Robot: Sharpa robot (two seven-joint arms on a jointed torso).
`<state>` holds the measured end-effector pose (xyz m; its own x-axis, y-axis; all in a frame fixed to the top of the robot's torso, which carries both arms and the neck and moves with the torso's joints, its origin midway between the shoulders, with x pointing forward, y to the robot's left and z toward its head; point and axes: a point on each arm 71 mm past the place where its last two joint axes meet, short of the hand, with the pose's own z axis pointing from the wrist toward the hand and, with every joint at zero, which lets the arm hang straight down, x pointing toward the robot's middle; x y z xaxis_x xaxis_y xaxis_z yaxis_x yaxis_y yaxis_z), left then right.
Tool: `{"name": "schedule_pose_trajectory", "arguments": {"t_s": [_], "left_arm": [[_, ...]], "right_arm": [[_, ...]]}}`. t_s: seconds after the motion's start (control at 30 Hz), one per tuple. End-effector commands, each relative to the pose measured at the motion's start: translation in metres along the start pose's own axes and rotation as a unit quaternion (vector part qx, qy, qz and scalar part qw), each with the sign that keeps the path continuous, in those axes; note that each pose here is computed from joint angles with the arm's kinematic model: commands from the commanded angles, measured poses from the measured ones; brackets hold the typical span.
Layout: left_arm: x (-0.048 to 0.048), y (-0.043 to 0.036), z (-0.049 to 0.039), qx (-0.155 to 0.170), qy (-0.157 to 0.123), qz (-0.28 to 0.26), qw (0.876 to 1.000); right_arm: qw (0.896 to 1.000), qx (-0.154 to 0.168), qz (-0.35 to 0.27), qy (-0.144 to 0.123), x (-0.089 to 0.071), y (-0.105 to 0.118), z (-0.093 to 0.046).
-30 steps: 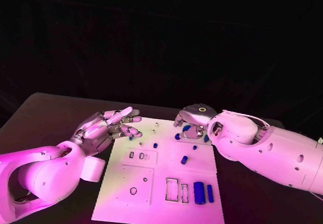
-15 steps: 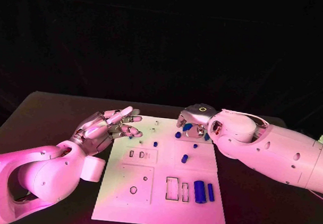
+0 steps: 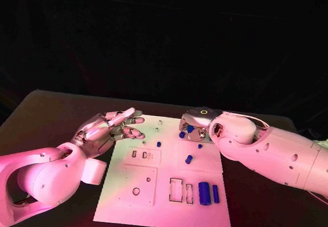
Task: Assemble the parts on the task board
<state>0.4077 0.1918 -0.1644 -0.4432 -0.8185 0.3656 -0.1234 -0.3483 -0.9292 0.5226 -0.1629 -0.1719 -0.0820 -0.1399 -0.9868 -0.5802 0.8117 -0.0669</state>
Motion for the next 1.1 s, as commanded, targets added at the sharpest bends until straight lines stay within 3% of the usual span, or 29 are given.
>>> {"name": "schedule_pose_trajectory", "arguments": {"t_s": [0.03, 0.67, 1.1], "left_arm": [[0.0024, -0.0012, -0.0003, 0.002, 0.007, -0.004, 1.0], [0.0021, -0.0022, -0.0008, -0.002, 0.006, -0.003, 1.0], [-0.0013, -0.0023, -0.0002, -0.005, 0.003, -0.002, 1.0]], "right_arm": [[1.0, -0.005, -0.004, 0.017, 0.005, 0.001, 0.0], [1.0, -0.011, -0.002, 0.014, 0.007, 0.004, 0.002], [0.998, -0.009, 0.006, -0.064, -0.008, 0.008, 0.0]]}}
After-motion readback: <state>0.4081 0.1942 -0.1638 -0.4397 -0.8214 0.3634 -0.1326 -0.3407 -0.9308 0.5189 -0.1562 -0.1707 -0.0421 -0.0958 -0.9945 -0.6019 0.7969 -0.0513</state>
